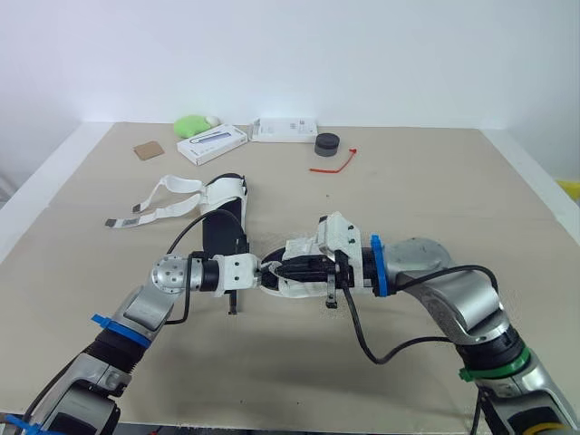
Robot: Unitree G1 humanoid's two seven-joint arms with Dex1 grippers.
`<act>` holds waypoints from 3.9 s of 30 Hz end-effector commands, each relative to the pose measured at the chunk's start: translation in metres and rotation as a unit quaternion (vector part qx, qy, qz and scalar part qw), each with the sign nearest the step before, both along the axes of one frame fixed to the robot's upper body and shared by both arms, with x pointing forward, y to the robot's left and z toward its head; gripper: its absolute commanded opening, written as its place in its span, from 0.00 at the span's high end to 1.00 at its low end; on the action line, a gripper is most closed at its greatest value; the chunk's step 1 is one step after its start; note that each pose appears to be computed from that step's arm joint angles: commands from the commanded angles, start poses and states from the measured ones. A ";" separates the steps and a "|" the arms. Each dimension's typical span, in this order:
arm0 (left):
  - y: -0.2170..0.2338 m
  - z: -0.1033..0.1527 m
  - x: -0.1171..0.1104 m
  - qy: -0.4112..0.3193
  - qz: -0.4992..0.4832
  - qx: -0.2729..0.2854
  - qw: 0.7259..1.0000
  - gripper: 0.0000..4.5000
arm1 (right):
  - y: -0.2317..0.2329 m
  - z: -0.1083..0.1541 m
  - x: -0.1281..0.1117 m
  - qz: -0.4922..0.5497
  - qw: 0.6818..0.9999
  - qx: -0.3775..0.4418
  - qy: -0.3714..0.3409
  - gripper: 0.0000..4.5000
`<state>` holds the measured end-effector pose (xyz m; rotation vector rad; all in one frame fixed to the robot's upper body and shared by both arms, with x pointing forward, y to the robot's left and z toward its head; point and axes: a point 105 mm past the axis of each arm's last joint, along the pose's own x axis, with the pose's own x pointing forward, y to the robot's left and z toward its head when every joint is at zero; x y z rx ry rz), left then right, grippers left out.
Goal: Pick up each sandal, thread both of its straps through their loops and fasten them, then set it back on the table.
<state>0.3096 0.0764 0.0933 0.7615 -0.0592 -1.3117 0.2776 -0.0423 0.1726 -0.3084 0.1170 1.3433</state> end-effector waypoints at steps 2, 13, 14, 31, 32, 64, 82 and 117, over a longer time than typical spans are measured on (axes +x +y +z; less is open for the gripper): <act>0.015 -0.049 -0.004 0.072 0.030 0.067 0.995 1.00 | 0.002 0.036 0.011 -0.035 0.998 0.045 -0.014 0.99; 0.013 -0.049 -0.005 0.072 0.027 0.066 0.995 1.00 | -0.013 0.029 0.036 -0.152 0.983 0.038 0.100 0.99; 0.013 -0.049 -0.005 0.072 0.026 0.066 0.995 1.00 | -0.014 0.027 0.038 -0.159 0.980 0.037 0.113 0.99; 0.012 -0.050 -0.008 0.073 0.027 0.064 0.995 1.00 | -0.024 -0.001 0.062 -0.231 0.955 0.005 0.186 0.99; 0.013 -0.050 -0.008 0.073 0.027 0.064 0.995 1.00 | -0.025 -0.001 0.063 -0.234 0.954 0.006 0.187 0.92; 0.013 -0.049 -0.006 0.072 0.034 0.060 0.995 1.00 | 0.013 0.029 0.058 -0.049 0.993 -0.055 -0.094 0.66; 0.009 -0.037 -0.002 0.057 0.027 0.049 0.997 1.00 | -0.009 -0.018 0.074 -0.060 0.979 -0.189 -0.043 0.99; 0.025 0.082 -0.070 0.087 -0.028 -0.198 0.976 0.01 | -0.131 -0.027 0.078 -0.066 0.990 -0.096 -0.075 0.00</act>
